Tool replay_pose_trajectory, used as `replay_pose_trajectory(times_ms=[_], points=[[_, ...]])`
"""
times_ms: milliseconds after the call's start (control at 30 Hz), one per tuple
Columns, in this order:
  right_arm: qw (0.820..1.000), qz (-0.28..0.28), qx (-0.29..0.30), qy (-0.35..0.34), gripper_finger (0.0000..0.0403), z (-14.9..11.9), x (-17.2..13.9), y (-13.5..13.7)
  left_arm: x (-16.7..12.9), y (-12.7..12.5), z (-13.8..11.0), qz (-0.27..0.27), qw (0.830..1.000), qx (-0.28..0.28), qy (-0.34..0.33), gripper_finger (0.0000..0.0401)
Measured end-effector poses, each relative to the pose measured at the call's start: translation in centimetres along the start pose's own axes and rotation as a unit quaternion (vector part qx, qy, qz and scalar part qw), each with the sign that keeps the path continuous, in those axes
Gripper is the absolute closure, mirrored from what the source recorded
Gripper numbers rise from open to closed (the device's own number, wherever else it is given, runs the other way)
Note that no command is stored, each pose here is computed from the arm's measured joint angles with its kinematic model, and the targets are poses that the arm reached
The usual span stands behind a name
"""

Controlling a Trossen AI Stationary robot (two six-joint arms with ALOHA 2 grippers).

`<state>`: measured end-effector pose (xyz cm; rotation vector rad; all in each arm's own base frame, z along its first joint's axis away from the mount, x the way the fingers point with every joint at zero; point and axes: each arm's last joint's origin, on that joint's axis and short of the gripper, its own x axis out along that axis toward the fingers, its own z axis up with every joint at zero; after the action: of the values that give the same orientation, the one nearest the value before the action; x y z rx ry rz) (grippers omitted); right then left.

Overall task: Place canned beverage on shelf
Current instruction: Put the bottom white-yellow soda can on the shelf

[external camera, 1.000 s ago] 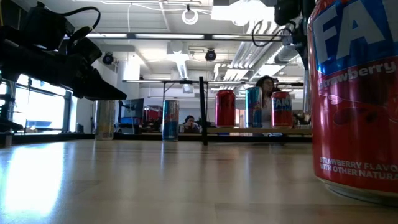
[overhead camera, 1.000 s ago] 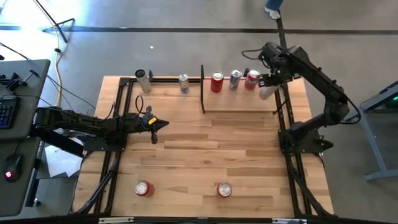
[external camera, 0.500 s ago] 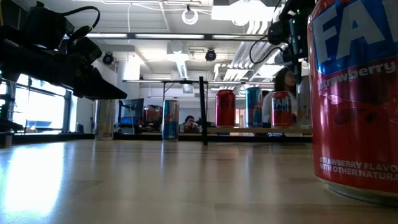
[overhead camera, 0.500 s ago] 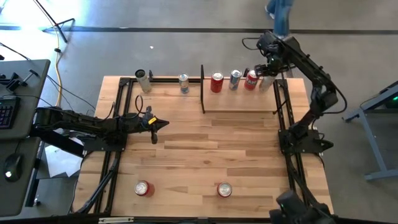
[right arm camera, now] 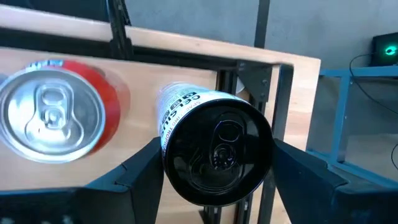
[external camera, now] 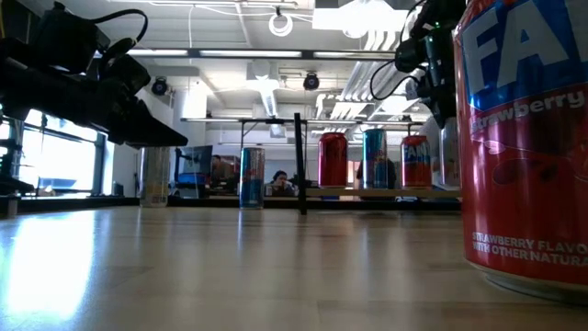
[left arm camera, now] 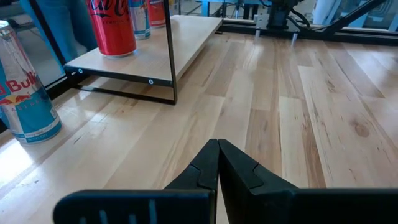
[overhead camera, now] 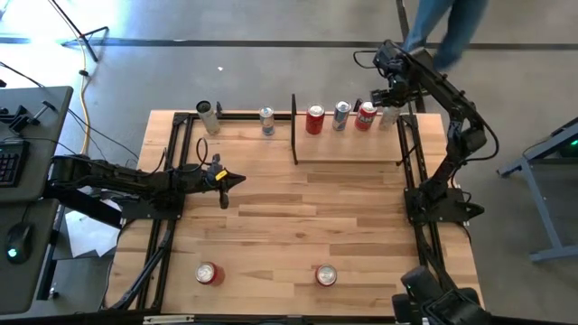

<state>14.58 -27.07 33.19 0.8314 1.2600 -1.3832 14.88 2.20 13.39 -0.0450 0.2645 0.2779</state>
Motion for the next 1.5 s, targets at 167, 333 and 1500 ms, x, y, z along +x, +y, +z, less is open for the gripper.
replay_pose_trajectory(times_ms=[167,333,1500], points=[[1.0,0.001,0.005,-0.005,0.0159,0.1,0.0,0.0,0.0,0.0,0.0,0.0,1.0,0.0,0.0,0.0401],[1.0,0.003,0.022,-0.006,0.0159,0.1,0.0,0.1,0.0,0.0,0.0,0.0,1.0,0.0,0.0,0.0401],[0.999,0.002,0.046,0.008,0.011,-0.2,1.5,0.7,0.0,0.0,0.3,-0.001,1.0,-0.001,-0.015,0.0401]])
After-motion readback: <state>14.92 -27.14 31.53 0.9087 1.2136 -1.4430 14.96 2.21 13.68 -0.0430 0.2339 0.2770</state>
